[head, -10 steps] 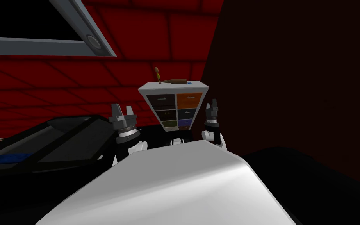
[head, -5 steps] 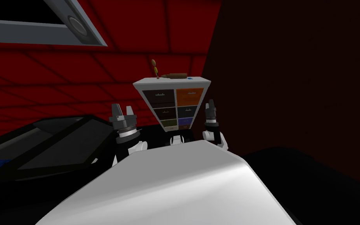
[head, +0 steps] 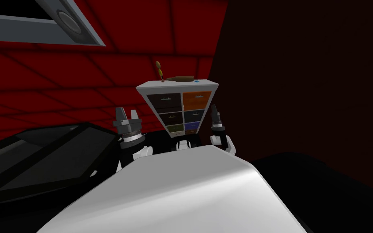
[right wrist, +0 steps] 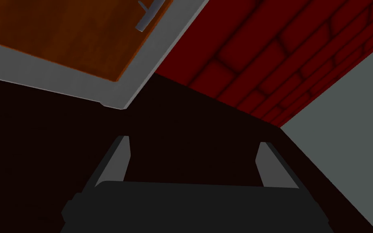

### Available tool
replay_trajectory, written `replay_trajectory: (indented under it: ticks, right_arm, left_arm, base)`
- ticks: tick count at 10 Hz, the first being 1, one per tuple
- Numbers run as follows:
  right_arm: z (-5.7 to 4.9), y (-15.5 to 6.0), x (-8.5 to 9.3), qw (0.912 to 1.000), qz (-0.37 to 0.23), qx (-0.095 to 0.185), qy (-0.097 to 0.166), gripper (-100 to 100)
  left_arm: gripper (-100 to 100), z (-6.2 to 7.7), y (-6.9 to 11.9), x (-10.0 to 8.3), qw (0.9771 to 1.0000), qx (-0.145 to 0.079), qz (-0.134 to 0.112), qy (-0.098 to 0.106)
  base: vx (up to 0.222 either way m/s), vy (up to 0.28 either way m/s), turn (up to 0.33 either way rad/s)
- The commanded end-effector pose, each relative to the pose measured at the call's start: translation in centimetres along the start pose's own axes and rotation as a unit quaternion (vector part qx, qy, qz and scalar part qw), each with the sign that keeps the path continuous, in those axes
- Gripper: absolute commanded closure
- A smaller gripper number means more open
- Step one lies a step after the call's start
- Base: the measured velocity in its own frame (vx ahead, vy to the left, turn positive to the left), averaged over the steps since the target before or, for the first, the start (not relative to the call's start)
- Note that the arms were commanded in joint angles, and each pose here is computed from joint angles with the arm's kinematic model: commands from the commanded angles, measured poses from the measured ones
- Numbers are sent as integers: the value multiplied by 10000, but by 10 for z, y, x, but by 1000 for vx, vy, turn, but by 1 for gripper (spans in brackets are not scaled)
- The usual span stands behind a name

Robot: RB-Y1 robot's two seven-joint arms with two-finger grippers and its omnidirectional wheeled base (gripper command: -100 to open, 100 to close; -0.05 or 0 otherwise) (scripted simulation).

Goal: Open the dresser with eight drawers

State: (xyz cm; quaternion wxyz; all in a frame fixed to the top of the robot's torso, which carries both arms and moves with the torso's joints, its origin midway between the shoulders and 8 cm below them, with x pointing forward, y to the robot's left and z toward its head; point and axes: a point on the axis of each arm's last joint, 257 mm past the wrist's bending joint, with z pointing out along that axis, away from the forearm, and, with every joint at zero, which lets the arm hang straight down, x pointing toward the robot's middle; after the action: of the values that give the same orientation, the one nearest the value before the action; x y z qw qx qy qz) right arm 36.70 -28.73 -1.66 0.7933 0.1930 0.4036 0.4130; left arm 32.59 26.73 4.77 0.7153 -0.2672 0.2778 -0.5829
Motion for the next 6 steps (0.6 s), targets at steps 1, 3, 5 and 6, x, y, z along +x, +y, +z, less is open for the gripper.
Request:
replay_trajectory:
  ticks: [1,3,5,6]
  right_arm:
    - [-1,-4,10,9984,-527,-65,169,-100]
    - [-2,-7,17,9957,-881,-113,277,-100]
    - [-3,-9,24,9916,-1226,-169,387,-100]
    - [-3,-9,24,9906,-1301,-172,386,-100]
  left_arm:
    - [0,0,0,0,10000,0,0,0]
    - [0,0,0,0,10000,0,0,0]
    - [0,0,0,0,10000,0,0,0]
    - [0,0,0,0,10000,0,0,0]
  base:
    - [21,57,-82]
    - [20,46,-77]
    - [27,50,-70]
    - [21,51,-57]
